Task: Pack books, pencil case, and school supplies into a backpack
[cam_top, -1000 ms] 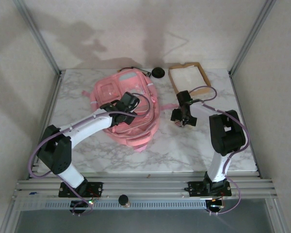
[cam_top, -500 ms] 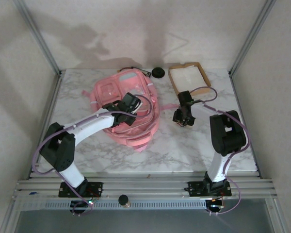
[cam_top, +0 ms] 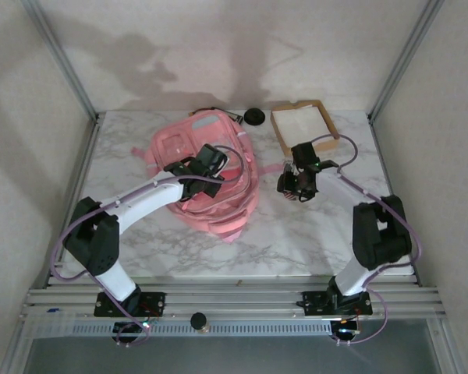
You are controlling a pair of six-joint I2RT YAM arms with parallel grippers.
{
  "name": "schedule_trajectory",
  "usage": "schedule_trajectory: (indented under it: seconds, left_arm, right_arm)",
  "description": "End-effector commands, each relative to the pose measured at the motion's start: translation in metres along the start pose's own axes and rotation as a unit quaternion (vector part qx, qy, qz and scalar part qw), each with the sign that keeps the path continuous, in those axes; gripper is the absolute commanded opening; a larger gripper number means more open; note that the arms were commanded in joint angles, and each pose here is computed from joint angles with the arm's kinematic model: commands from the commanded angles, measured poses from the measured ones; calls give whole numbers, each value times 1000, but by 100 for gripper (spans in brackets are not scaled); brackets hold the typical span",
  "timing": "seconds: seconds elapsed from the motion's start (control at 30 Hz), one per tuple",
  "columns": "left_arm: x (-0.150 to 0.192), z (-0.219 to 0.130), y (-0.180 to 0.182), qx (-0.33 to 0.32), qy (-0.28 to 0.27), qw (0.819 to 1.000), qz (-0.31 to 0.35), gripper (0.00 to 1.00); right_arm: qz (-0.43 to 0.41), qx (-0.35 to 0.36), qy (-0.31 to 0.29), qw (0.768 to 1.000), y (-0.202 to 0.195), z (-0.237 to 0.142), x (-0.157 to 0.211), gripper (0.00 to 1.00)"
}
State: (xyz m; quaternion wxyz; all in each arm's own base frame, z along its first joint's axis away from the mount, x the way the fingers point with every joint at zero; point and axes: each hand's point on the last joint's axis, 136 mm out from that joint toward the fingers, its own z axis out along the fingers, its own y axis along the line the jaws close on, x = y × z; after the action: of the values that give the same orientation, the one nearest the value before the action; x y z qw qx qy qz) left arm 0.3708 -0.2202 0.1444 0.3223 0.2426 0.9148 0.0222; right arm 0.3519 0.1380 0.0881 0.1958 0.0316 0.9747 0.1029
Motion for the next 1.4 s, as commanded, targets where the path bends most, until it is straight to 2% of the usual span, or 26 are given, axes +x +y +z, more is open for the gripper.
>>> schedule_trajectory:
  seconds: [0.0,0.1,0.17,0.3,0.53,0.63,0.7,0.73,0.87,1.0,1.07,1.17,1.23,1.37]
  left_arm:
    - [-41,-35,-6,13,-65,995,-71,0]
    - [-55,-48,-12,19,-83,991,-104,0]
    - [-65,-57,-8,16,-100,985,-137,0]
    - [-82,-71,-14,49,-129,975,-175,0]
    - [-86,-79,-25,92,-144,968,-183,0]
    - [-86,-77,-36,121,-140,964,-193,0]
    - [-84,-74,-39,129,-137,960,-206,0]
    - [-83,-73,-39,129,-135,959,-213,0]
    - [-77,-68,-27,103,-130,956,-244,0]
    - [-78,-70,-26,111,-137,948,-266,0]
    - [-81,-70,-28,122,-140,943,-275,0]
    - [-82,-68,-33,135,-135,940,-282,0]
    - [-82,-67,-36,142,-130,938,-287,0]
    - [-84,-68,-43,161,-128,932,-298,0]
  right_arm:
    - [-44,-64,7,997,41,-38,13,35]
    - [-76,-130,23,988,83,-60,25,35]
    - [-105,-139,40,984,103,-66,35,35]
    - [-156,-164,73,971,136,-67,50,35]
    - [-183,-170,102,963,159,-55,40,39]
    - [-175,-158,108,966,170,-40,25,49]
    - [-161,-131,106,972,170,-24,13,51]
    - [-154,-135,105,973,175,-18,11,56]
    - [-130,-216,98,963,194,-22,17,79]
    - [-106,-271,77,954,191,-47,15,90]
    - [-86,-288,92,949,179,-49,23,88]
    - [-41,-310,127,941,156,-40,46,75]
    - [-27,-327,124,936,155,-42,50,67]
    - [-14,-349,142,926,167,-39,57,56]
